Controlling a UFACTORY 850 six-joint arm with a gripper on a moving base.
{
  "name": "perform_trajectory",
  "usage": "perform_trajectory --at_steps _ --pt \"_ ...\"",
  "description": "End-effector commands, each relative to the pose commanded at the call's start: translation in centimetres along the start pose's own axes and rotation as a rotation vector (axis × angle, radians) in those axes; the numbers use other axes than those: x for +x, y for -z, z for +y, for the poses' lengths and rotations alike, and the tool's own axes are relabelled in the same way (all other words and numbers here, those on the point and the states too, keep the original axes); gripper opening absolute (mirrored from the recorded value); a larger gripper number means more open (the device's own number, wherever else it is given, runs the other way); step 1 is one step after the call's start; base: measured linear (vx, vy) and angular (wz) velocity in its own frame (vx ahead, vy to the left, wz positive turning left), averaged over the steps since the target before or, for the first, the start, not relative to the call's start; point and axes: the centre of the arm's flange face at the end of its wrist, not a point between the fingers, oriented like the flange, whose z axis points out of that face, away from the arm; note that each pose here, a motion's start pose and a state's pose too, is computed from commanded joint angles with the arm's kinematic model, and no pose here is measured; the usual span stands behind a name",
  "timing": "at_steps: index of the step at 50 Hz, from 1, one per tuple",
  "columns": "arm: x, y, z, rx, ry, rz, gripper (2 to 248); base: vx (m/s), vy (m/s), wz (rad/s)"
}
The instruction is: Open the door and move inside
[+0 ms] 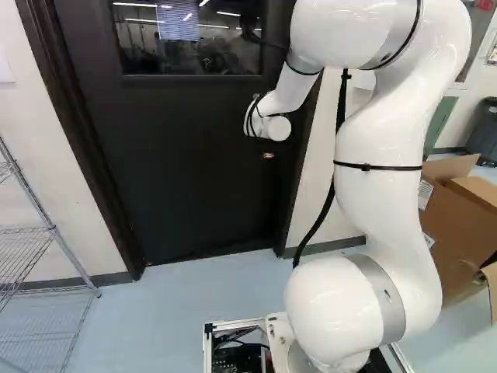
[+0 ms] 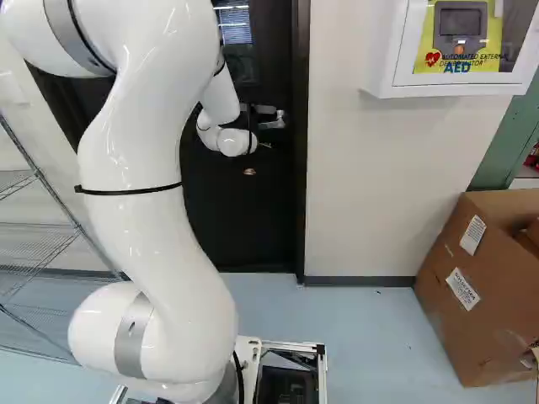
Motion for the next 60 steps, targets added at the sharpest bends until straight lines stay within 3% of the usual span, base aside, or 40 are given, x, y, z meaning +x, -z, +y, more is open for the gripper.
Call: perform_trajectory --at_steps 26,37,60 --pt "1.0 -5.0 -0.7 0.004 -0.004 0.031 247 0.0 0.0 0.0" --pt "1.1 -6.1 -1.4 0.017 0.003 0.037 247 0.0 0.0 0.0" --pt "0.9 -7.7 -5.6 0.161 0.156 0.052 247 0.0 0.0 0.0"
